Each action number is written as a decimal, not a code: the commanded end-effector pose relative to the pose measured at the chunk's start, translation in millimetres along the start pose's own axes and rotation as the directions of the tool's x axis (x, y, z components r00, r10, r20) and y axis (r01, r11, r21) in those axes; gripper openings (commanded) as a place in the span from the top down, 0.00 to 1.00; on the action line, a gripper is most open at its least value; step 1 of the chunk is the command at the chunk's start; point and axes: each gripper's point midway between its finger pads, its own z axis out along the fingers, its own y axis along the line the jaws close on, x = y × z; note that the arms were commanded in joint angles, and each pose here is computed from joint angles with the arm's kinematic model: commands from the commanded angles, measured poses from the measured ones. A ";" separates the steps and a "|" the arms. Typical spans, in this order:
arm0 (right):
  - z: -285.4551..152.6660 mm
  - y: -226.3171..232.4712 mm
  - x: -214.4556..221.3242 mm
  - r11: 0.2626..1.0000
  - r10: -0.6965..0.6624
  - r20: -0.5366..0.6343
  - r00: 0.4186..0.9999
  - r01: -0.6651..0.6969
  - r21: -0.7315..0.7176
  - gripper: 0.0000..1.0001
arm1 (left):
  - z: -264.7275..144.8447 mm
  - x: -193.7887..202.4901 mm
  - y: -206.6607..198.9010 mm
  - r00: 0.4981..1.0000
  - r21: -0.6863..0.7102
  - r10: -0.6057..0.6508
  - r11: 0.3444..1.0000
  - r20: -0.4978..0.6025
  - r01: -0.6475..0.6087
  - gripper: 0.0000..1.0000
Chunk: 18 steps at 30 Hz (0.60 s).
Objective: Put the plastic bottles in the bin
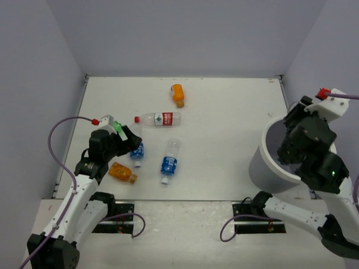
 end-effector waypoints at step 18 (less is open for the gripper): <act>-2.1 -36.4 33.3 0.983 -0.065 0.002 0.998 0.063 0.171 0.92 | 1.1 -6.3 -5.0 0.999 0.027 0.036 0.999 0.033 -0.037 0.00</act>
